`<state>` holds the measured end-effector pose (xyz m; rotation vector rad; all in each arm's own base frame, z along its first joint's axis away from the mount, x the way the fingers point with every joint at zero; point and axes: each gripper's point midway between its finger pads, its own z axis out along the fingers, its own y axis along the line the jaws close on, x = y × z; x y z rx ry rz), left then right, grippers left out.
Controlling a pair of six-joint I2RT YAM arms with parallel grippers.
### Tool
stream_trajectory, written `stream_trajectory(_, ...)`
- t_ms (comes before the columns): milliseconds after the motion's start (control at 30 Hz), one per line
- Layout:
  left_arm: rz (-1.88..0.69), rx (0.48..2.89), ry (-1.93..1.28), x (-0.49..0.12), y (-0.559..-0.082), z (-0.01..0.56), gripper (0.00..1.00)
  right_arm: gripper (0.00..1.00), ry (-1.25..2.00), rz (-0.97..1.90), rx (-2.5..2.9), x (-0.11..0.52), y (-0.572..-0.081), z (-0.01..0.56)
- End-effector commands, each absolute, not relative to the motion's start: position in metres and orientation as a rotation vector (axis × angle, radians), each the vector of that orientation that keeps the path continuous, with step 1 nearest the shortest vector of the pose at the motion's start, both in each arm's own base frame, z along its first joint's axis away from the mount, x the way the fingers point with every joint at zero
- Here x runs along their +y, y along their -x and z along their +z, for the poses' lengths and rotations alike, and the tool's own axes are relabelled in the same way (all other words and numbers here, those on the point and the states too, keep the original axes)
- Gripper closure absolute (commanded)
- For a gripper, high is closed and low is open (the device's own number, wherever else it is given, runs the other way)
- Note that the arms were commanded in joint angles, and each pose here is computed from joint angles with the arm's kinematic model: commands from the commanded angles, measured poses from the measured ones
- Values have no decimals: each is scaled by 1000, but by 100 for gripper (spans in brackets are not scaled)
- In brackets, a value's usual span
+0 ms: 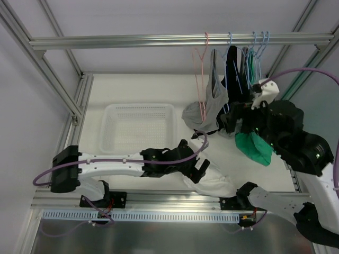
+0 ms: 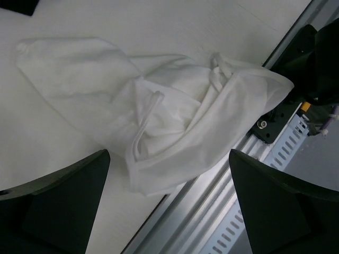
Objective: Remove the tank top from the hanger
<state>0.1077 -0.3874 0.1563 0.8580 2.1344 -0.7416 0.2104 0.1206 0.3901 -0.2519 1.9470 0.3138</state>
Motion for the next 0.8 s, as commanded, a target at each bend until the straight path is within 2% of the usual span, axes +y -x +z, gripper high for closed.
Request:
stream_trajectory(0, -772, 2073, -985, -429, -104, 151, 1, 1, 303, 407, 1923, 113, -179, 389)
stream_trajectory(33, -771, 2065, -980, -440, -107, 154, 1, 0, 319, 431, 1922, 112, -172, 388)
stream_trajectory(167, -625, 2132, -1022, -464, -121, 99, 1, 1, 390, 530, 1892, 102, -134, 382)
stream_trajectory(333, -552, 2179, -1036, -476, -122, 63, 1, 1, 432, 579, 1859, 87, -103, 377)
stream_trajectory(600, -281, 2304, -941, -440, -131, -13, 2, 1, 527, 687, 1800, 88, -73, 380)
stream_trajectory(667, -230, 2349, -938, -428, -127, -30, 31, 1, 526, 696, 1778, 86, -69, 384)
stream_trajectory(700, -222, 2364, -930, -425, -126, -33, 52, 0, 526, 699, 1766, 84, -68, 386)
stream_trajectory(733, -202, 2377, -917, -419, -125, -38, 79, 0, 523, 698, 1755, 83, -67, 388)
stream_trajectory(767, -200, 2392, -894, -417, -124, -40, 86, 0, 520, 699, 1741, 82, -67, 391)
